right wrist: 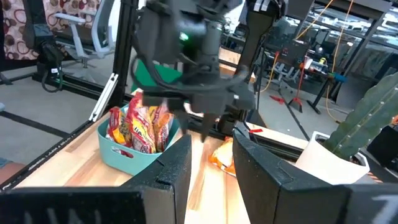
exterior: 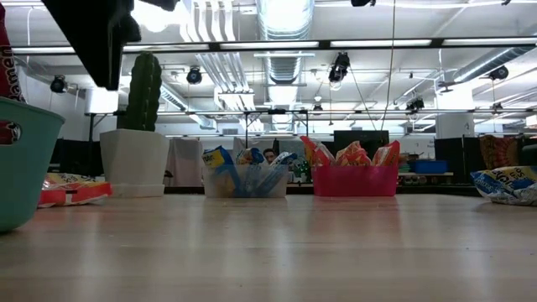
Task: Sort Maruchan noodles
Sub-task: Put the orange noodle pack into the red bin
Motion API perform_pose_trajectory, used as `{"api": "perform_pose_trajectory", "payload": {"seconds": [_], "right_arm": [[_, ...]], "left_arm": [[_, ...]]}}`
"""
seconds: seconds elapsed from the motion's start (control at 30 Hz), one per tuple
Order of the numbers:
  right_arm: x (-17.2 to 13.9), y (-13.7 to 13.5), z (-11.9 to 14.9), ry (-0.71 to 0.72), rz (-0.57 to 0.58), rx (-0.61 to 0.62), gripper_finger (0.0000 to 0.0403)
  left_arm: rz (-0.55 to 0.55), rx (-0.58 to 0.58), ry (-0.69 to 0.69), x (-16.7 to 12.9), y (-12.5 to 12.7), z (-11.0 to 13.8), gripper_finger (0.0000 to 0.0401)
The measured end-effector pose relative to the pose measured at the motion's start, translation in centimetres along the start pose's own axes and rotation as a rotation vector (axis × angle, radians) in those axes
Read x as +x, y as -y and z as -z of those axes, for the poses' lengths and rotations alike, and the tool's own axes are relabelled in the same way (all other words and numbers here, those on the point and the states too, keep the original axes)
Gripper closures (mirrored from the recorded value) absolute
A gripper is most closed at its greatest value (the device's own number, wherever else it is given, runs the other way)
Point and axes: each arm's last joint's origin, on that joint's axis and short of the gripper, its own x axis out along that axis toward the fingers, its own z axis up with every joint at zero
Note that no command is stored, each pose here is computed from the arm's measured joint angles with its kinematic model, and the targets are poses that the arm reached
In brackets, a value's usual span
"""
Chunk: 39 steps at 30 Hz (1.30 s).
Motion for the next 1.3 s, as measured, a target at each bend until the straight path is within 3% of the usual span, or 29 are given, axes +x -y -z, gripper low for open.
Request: {"api": "perform_pose_trajectory", "payload": {"seconds": [0.17,0.37,0.53,0.93,1.3], "right_arm": [[0.0,0.0,0.0,-0.002,0.000,0.000,0.0296],[0.0,0.0,0.0,-0.002,-0.001,-0.004,0.0296],[0.0,0.0,0.0,-0.002,0.000,-0.010,0.0296],[0.0,0.0,0.1,-0.017,-0.004,-0.005,0.0296],[0.0,0.0,0.2,-0.019,-0.004,0.005,0.0296]], "left_arm": [[-0.068,-0.098,-0.036,2.0,-3.4,0.7,0.0273],[-0.184,-0.385,-0.074,5.5,-7.5,2.2,0.0273],[-0.194,-0.516,-0.079,8.7,-9.1,2.5,0.0273],[-0.278,-0.604,-0.139,11.8,-10.6,3.7,0.0266],[-0.288,-0.668,-0.103,13.4,-10.7,4.7,0.0189]]}}
